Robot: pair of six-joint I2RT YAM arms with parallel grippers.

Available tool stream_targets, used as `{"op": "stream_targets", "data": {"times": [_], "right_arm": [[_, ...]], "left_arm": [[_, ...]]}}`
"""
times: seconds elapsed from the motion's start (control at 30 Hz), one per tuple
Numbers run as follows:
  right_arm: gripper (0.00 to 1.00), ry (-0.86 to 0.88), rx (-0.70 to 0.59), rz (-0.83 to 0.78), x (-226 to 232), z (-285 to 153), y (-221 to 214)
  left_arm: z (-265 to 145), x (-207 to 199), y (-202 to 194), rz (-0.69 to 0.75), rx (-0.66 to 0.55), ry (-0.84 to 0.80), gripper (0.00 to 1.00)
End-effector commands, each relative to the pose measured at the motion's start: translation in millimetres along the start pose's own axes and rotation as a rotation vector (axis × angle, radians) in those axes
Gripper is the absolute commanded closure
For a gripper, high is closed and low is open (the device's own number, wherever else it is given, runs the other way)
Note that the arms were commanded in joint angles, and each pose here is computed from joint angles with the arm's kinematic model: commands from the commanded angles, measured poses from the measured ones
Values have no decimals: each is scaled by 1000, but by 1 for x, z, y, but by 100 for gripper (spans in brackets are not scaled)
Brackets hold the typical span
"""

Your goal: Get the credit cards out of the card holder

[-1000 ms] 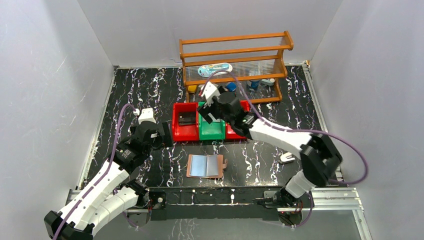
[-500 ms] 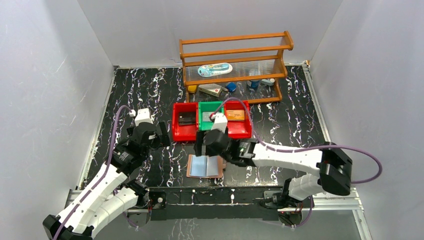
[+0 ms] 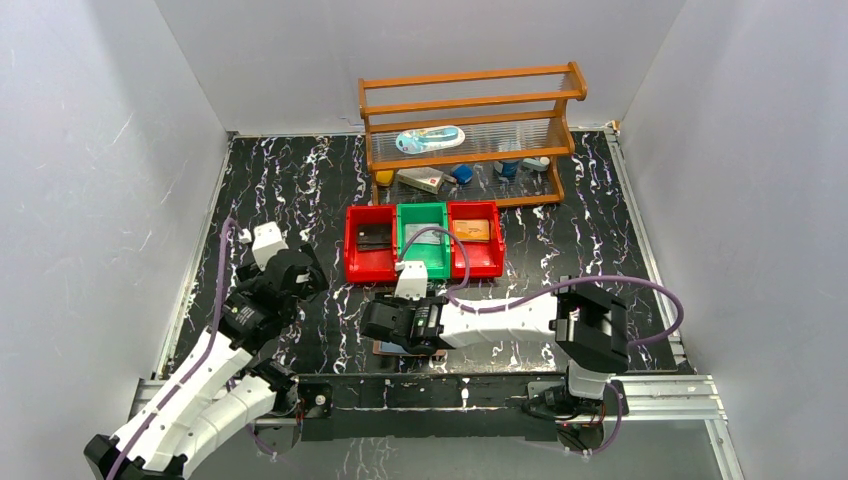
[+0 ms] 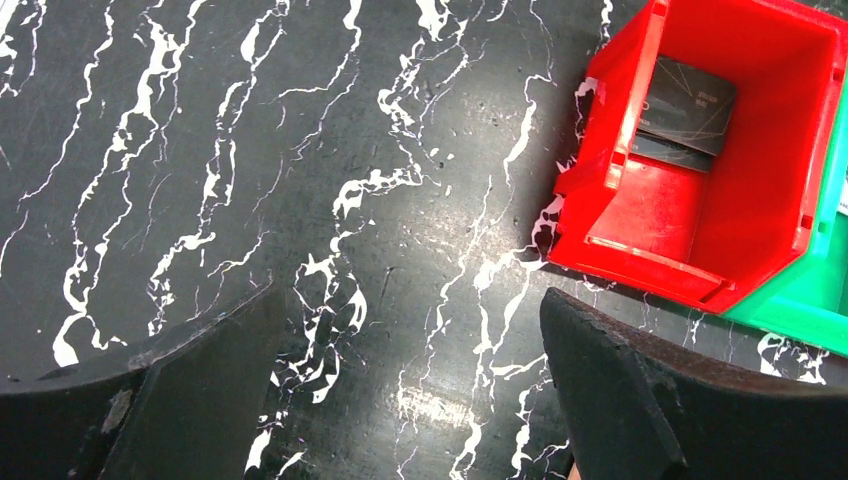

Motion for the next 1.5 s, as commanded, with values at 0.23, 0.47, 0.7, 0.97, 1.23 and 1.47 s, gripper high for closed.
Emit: {"op": "stream_targets", "data": {"times": [0.23,0.47,0.7,0.97,1.23,1.47], "right_arm": [[23,15,14,36,13,14,-1],[22,1,51,23,13,23,-7],[23,-20,88,16,9,36,-11],[33,-30,107,24,2,38,-20],[37,80,105,73,1,37,-20],[45,278,117,233,-10,34,-17]], "left_arm": [[-5,9,5,-72,-60,9,2],[-3,7,4,-51,-44,18,2],[-4,8,5,-62,-53,24,2],[-3,7,4,-57,-44,18,2],[-2,5,2,-48,-32,17,2],[-1,4,0,-45,-22,8,2]]}}
Point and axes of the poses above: each gripper's point midway between its finger pads, its own z axis out along the fingers, its own x axis along the line the jaws close on, y = z × x, the point moved 6 cm from there along -z, back along the fingers, and after that the axes turned 9 degrees about -z, right-handed, at the moved point
